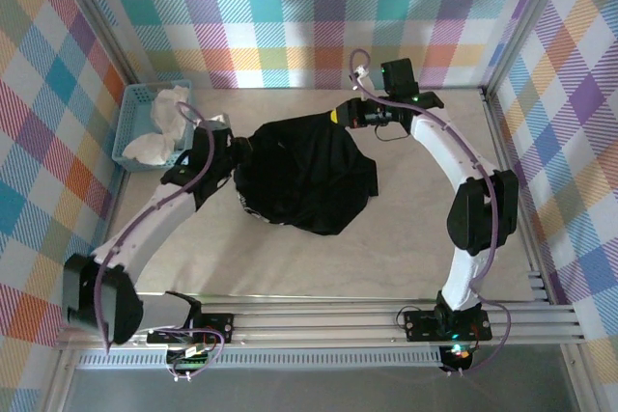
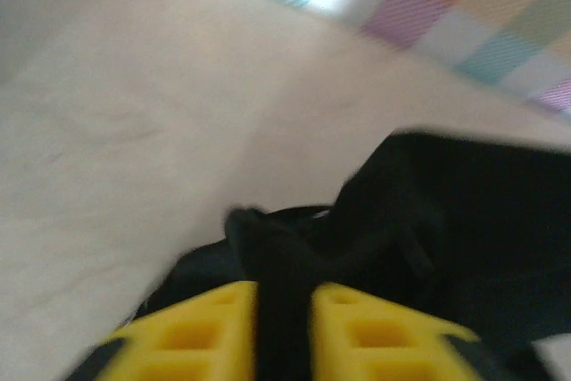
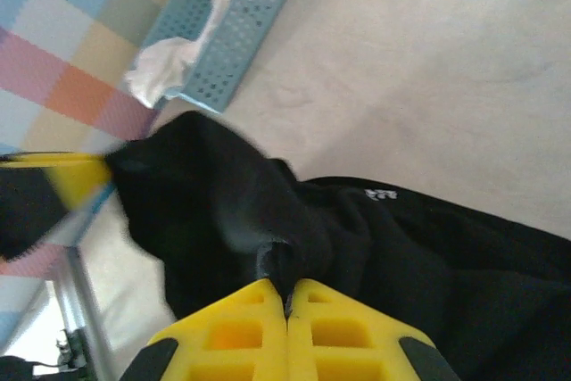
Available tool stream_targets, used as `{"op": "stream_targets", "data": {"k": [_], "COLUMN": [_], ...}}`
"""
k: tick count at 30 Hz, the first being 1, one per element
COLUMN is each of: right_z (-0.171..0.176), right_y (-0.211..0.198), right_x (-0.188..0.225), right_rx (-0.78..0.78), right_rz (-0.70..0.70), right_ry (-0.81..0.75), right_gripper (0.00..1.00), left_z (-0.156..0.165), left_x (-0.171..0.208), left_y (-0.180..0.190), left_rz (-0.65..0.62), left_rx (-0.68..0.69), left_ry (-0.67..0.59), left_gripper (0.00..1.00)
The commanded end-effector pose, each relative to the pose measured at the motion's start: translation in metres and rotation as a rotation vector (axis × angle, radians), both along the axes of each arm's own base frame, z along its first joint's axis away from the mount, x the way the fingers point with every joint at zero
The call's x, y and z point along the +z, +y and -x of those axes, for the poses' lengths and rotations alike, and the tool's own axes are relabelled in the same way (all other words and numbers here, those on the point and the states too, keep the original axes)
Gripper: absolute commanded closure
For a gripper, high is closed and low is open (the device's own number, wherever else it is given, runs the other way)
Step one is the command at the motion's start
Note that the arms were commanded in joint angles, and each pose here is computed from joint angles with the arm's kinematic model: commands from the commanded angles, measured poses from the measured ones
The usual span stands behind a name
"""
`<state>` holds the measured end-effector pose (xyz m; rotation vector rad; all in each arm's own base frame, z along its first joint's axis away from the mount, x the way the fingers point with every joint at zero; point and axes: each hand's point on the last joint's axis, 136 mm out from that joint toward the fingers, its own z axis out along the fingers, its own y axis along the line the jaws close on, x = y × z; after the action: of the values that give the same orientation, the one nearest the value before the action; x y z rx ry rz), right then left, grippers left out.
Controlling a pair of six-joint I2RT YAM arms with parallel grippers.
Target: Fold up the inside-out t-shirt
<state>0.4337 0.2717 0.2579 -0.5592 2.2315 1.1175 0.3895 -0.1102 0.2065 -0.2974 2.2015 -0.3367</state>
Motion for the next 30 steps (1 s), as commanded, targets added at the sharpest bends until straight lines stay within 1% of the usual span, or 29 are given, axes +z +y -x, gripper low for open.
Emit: {"op": "stream_targets", "data": {"k": [1, 2, 4, 6, 7, 8, 11, 16, 18, 20, 23, 25, 26, 27, 28, 29, 30], "right_z": [0.005, 0.001, -0.006, -0.011, -0.013, -0.014, -0.016, -0.013, -0.012, -0.011, -0.013, -0.015, -0.016, -0.020, -0.023, -0.026, -0.031], "right_y": [0.015, 0.016, 0.016, 0.016, 0.017, 0.016, 0.018, 0.016, 0.015, 0.015, 0.013, 0.011, 0.010, 0.007, 0.006, 0.006, 0.006], "right_x": [0.030, 0.025, 0.018, 0.015, 0.015, 0.015, 0.017, 0.014, 0.014, 0.013, 0.013, 0.014, 0.015, 0.017, 0.019, 0.021, 0.025], "right_rx": [0.072, 0.064, 0.049, 0.039, 0.039, 0.038, 0.042, 0.043, 0.042, 0.043, 0.036, 0.028, 0.022, 0.008, -0.005, -0.018, -0.038], "right_rz": [-0.149, -0.146, -0.129, -0.114, -0.113, -0.114, -0.125, -0.112, -0.106, -0.101, -0.090, -0.081, -0.077, -0.072, -0.071, -0.071, -0.079], "right_ry": [-0.029, -0.019, -0.004, -0.009, -0.012, -0.012, -0.015, -0.013, -0.015, -0.018, -0.023, -0.030, -0.035, -0.041, -0.047, -0.051, -0.054], "right_gripper": [1.00, 1.00, 1.00, 1.00, 1.00, 1.00, 1.00, 1.00, 1.00, 1.00, 1.00, 1.00, 1.00, 1.00, 1.00, 1.00, 1.00], "left_z": [0.008, 0.014, 0.029, 0.048, 0.053, 0.053, 0.041, 0.012, 0.005, 0.000, -0.005, -0.005, -0.005, -0.002, 0.002, 0.006, 0.015], "left_x": [-0.012, -0.012, -0.006, -0.007, -0.012, -0.017, -0.037, -0.059, -0.065, -0.072, -0.080, -0.081, -0.079, -0.074, -0.066, -0.056, -0.038], "left_y": [0.014, 0.007, -0.022, -0.059, -0.072, -0.079, -0.089, -0.098, -0.100, -0.103, -0.105, -0.108, -0.110, -0.114, -0.119, -0.123, -0.133], "left_rz": [-0.126, -0.122, -0.093, -0.012, 0.015, 0.014, -0.069, -0.173, -0.200, -0.212, -0.220, -0.203, -0.188, -0.166, -0.135, -0.098, -0.030], "left_rx": [-0.001, -0.039, -0.158, -0.319, -0.374, -0.399, -0.443, -0.480, -0.487, -0.500, -0.509, -0.527, -0.538, -0.555, -0.573, -0.596, -0.642], "left_ry": [0.045, 0.036, -0.045, -0.089, -0.085, -0.067, -0.002, 0.036, 0.055, 0.074, 0.102, 0.111, 0.108, 0.103, 0.090, 0.072, 0.039], "left_gripper": [0.56, 0.51, 0.39, 0.29, 0.27, 0.26, 0.26, 0.26, 0.27, 0.32, 0.49, 0.64, 0.69, 0.80, 0.87, 0.92, 0.97]}}
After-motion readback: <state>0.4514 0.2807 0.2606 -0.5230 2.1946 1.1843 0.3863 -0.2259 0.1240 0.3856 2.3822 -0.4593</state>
